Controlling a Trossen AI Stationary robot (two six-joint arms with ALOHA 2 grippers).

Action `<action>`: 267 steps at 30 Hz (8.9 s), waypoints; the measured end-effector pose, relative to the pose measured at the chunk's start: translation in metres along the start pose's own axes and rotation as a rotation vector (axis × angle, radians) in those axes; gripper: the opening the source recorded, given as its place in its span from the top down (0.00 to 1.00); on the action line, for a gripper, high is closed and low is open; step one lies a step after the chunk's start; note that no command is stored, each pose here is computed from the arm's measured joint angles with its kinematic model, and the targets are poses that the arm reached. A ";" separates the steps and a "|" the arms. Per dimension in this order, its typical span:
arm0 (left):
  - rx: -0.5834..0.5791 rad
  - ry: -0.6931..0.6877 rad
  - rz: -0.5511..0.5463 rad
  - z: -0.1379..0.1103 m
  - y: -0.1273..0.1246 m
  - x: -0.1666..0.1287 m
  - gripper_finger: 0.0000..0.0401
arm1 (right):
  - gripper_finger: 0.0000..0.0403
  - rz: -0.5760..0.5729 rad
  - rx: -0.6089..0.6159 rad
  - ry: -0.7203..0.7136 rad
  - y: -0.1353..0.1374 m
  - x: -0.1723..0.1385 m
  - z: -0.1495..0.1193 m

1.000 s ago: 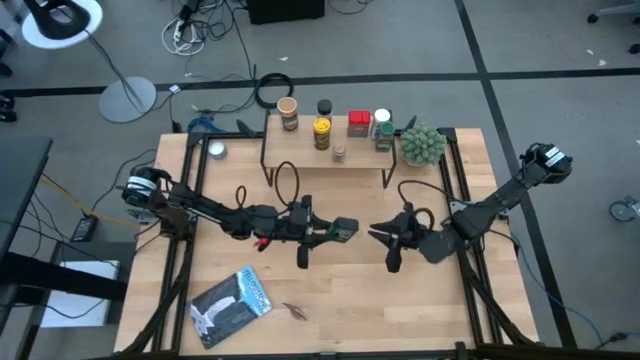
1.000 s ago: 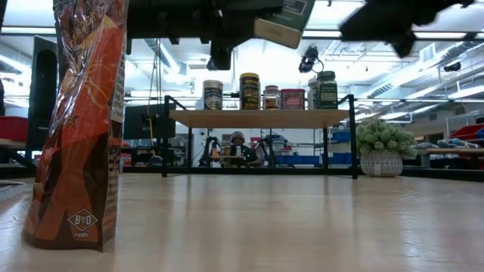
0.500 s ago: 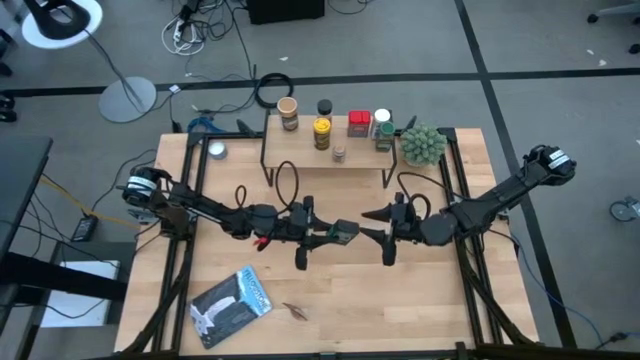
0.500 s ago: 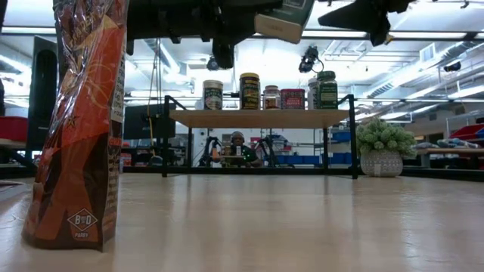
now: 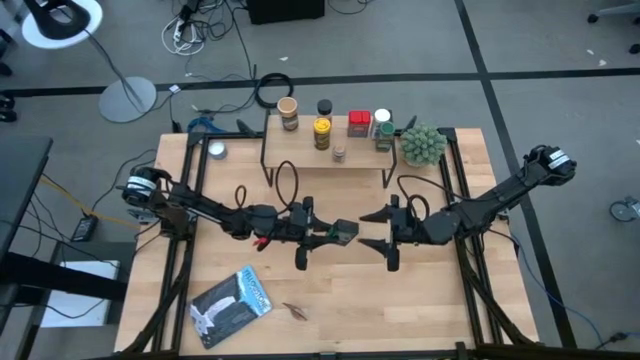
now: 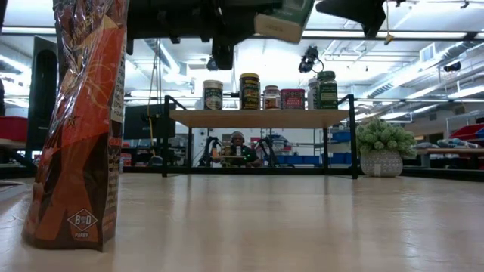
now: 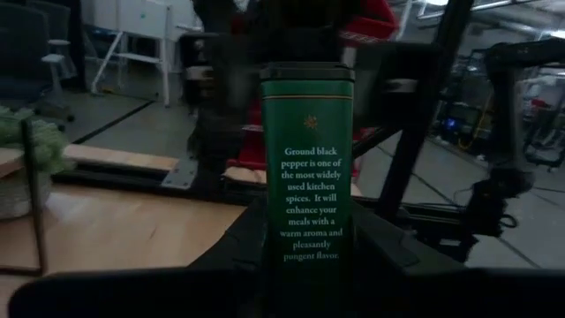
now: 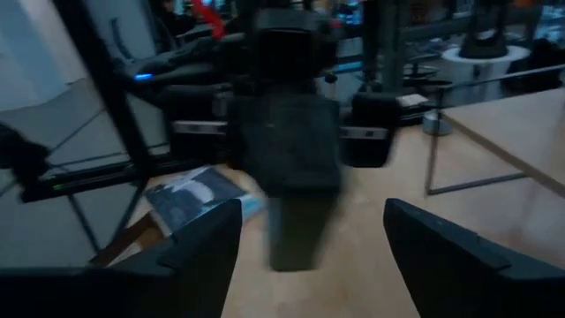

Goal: Shelf spices
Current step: Put the green seasoning can on the shelf aligned with the other red seasoning can

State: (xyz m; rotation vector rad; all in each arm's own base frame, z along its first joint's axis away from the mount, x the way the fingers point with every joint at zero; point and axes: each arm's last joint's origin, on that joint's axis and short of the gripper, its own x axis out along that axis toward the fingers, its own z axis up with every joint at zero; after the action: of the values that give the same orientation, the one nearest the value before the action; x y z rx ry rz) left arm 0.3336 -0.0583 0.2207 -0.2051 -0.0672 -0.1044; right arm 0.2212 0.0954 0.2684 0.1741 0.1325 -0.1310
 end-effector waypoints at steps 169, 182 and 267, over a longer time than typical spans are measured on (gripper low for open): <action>-0.270 0.219 -0.167 0.004 0.039 -0.006 0.52 | 0.43 -0.639 -0.104 0.200 -0.171 0.041 0.046; -0.271 0.224 -0.165 0.003 0.039 -0.006 0.52 | 0.39 -0.531 -0.041 0.122 -0.152 0.013 0.064; -0.245 0.240 -0.106 0.000 0.040 -0.007 0.52 | 1.00 -0.782 -0.102 0.178 -0.174 0.044 0.038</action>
State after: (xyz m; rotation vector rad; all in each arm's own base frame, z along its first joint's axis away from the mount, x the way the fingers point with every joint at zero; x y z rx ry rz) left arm 0.3316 -0.0183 0.2121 -0.4319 0.1751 -0.2428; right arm 0.2445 -0.0870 0.2709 0.0235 0.3808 -0.8878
